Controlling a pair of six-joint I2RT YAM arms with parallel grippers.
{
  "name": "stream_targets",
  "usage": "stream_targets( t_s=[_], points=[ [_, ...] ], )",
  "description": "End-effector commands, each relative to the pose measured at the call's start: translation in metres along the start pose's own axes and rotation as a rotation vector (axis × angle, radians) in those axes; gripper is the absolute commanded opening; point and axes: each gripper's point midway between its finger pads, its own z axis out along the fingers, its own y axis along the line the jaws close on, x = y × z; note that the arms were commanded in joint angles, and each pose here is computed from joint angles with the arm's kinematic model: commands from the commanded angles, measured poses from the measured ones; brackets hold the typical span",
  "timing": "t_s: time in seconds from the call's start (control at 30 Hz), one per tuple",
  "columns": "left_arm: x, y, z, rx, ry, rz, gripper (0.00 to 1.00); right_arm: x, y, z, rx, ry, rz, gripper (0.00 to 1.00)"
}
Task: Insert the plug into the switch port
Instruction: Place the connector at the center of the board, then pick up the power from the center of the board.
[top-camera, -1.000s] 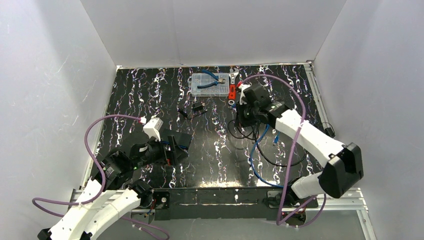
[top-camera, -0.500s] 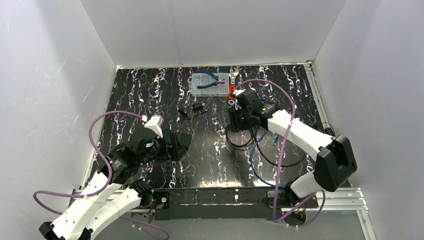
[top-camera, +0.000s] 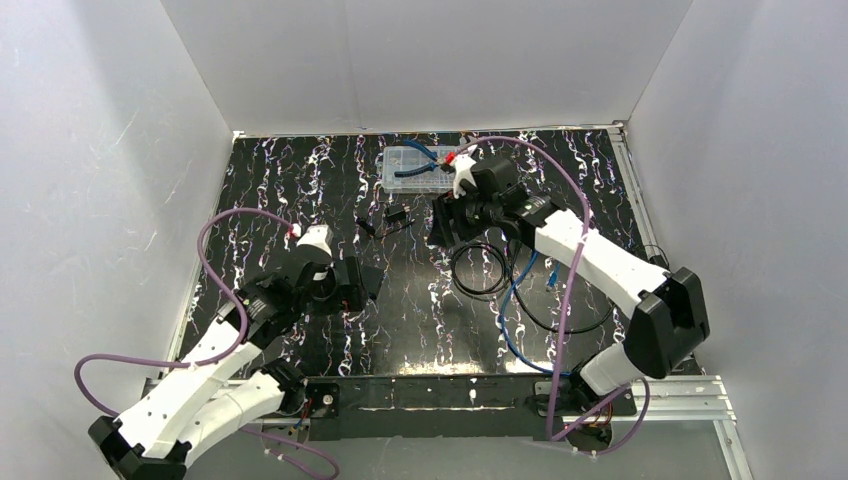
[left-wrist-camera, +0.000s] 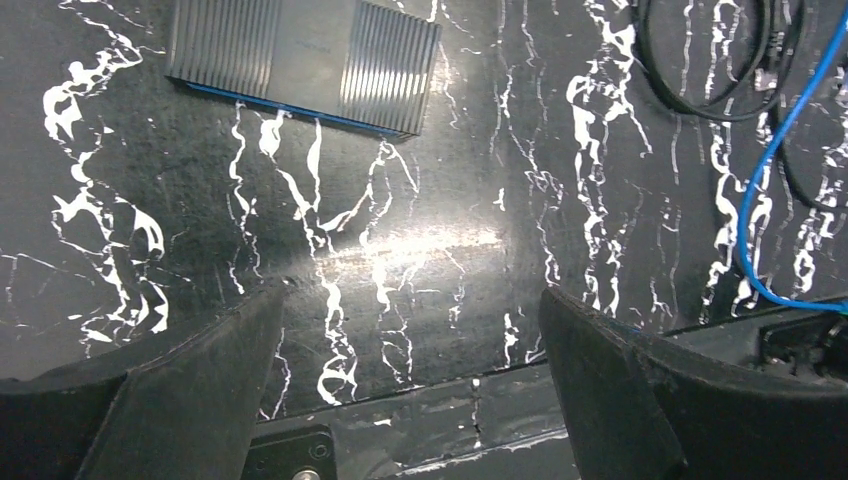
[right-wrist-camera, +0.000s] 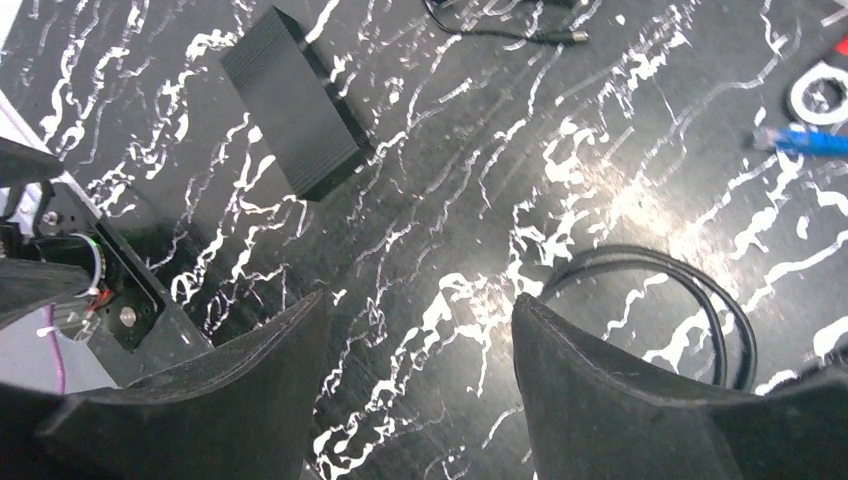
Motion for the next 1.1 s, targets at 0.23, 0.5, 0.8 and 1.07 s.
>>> stream_targets(
  t_s=[0.23, 0.5, 0.8, 1.07],
  points=[
    [-0.029, 0.015, 0.013, -0.056, -0.003, -0.092, 1.0, -0.043, 0.03, 0.046, -0.141, -0.042, -0.04, 0.69],
    [-0.038, 0.032, 0.02, -0.083, 0.001, -0.182, 1.0, -0.06, 0.046, 0.108, -0.143, -0.048, 0.0, 0.68],
    [-0.036, 0.049, 0.02, -0.107, 0.005, -0.231, 1.0, -0.063, 0.042, 0.176, -0.106, -0.075, -0.058, 0.68],
    [-0.031, 0.047, 0.024, -0.083, 0.025, -0.242, 0.99, -0.063, 0.033, 0.213, -0.071, -0.131, -0.126, 0.68]
  ],
)
